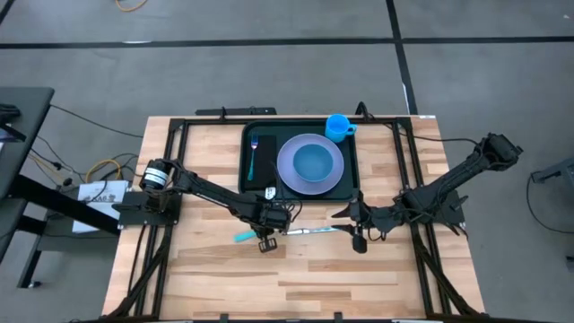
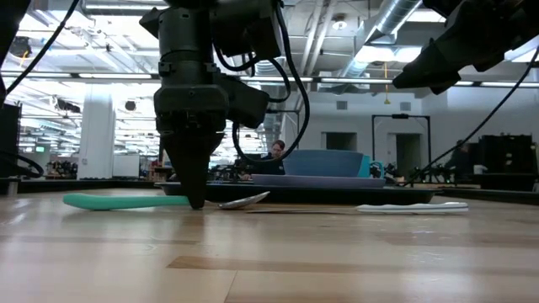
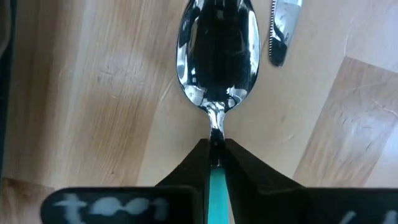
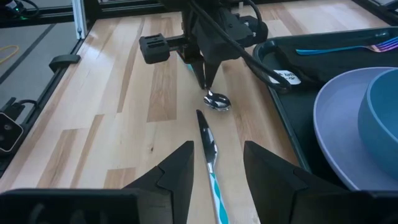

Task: Set up tray
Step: Put the light blue spoon on top of the napkin to the left of the blue fork on the black serving tray

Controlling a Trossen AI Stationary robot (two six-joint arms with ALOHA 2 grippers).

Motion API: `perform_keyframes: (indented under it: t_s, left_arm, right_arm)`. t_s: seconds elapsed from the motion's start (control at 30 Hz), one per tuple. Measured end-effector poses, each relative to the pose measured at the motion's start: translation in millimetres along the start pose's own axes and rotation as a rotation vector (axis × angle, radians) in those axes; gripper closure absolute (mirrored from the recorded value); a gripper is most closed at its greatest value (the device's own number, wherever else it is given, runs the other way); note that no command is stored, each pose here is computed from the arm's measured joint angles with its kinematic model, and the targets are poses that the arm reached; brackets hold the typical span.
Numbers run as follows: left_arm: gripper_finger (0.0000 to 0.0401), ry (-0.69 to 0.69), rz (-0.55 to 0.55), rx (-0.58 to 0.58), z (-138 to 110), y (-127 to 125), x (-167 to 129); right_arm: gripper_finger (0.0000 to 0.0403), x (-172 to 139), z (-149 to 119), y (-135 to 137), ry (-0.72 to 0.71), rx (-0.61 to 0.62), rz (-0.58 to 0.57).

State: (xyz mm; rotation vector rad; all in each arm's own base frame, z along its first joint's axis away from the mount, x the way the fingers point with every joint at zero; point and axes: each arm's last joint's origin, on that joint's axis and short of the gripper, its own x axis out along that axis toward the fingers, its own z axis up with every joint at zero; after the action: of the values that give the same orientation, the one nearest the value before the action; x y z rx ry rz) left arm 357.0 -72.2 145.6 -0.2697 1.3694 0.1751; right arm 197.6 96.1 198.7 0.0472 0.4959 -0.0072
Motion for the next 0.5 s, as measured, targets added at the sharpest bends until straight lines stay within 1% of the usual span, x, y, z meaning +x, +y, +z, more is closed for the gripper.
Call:
perform_keyframes:
  t_s: [0.1, 0.2, 0.3, 0.5]
  left_arm:
    - [0.0381, 0.0, 0.0, 0.0, 0.0, 0.0, 0.0]
    - [0.0392, 0.0, 0.0, 0.001, 0.0, 0.0, 0.0]
    - [0.0393, -0.003, 0.006, -0.001, 0.1, 0.2, 0.0]
    - [0.0394, 0.007, -0.011, -0.027, 3.2, 6.2, 0.0]
  right_arm:
    - [0.0272, 0.0, 0.0, 0.0, 0.0, 0.0, 0.0]
    - [0.0272, 0.0, 0.0, 0.0, 0.0, 0.0, 0.0]
    - [0.0271, 0.0, 0.0, 0.0, 0.0, 0.0, 0.0]
    - [0.0272, 0.0, 0.0, 0.0, 0.0, 0.0, 0.0]
